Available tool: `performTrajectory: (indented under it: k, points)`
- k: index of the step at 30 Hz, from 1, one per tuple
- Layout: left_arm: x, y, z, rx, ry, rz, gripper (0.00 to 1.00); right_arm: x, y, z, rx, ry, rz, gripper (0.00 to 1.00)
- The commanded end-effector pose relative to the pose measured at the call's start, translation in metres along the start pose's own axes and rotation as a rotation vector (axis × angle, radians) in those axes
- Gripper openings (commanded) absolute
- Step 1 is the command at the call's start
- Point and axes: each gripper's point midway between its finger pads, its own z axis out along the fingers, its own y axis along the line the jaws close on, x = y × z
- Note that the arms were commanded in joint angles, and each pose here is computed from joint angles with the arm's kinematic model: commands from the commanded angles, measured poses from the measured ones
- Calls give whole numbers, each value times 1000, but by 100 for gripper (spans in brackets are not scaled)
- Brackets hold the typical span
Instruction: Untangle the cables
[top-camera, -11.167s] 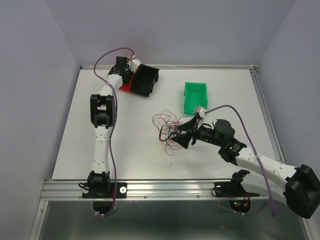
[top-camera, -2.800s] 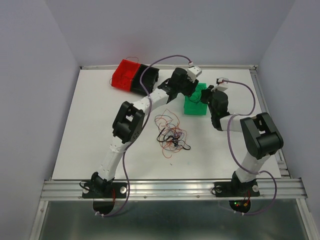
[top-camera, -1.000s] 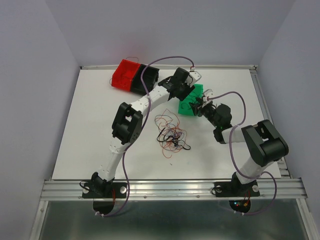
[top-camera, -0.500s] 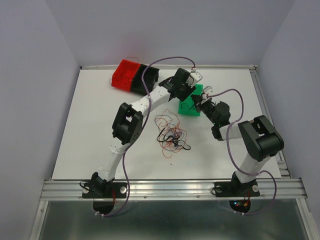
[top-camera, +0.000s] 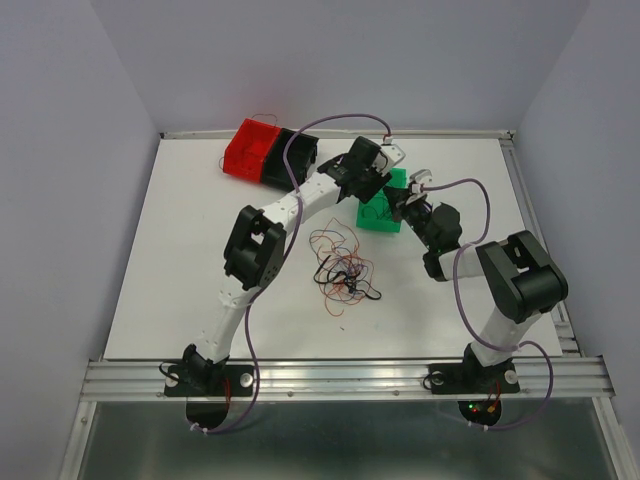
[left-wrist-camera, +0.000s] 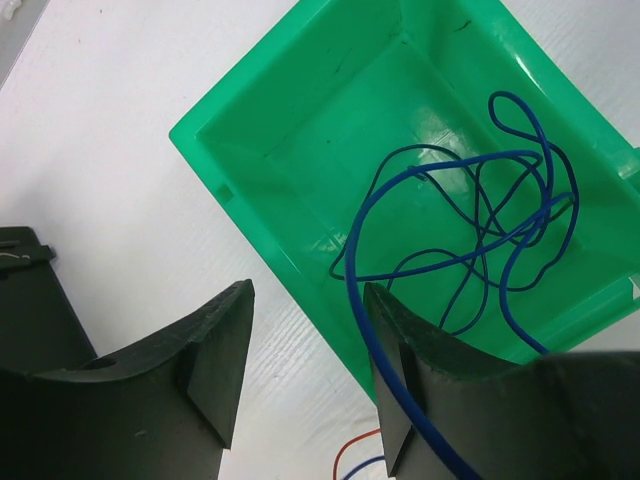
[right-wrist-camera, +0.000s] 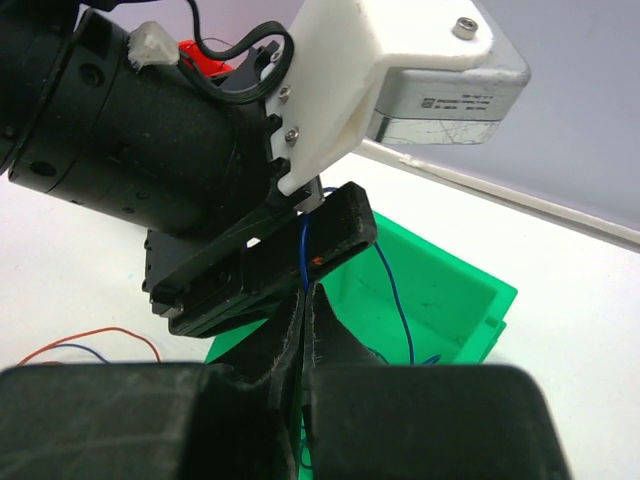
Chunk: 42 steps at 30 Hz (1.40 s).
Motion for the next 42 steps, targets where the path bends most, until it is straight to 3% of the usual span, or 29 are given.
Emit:
performTrajectory:
  k: [1, 19, 23, 29, 37, 39, 40, 41, 42]
  points:
    - [-42, 8, -39, -19, -111, -5, 59, -51, -11, 13, 60, -182, 18, 0]
    - [-45, 11, -55, -29, -135, -15, 59, -59, -40, -2, 193, -238, 175, 0]
    - [-42, 13, -63, -36, -128, -19, 58, -54, -34, 0, 150, -226, 183, 0]
    - [-66, 34, -99, -28, -249, -78, 58, -38, -24, 2, 101, -185, 223, 0]
    - [-73, 53, -143, 11, -336, -107, 59, -30, -20, -1, 93, -154, 260, 25]
    - [-53, 46, -141, 20, -314, -90, 59, -37, -21, -5, 101, -165, 254, 31]
    - [-56, 46, -156, 17, -342, -74, 59, -38, -21, -8, 101, -161, 239, 39]
    - [-31, 36, -150, 39, -304, -58, 60, -38, -20, -10, 102, -155, 236, 42]
    - [-33, 36, -155, 33, -340, -45, 60, -42, -21, -12, 105, -161, 233, 43]
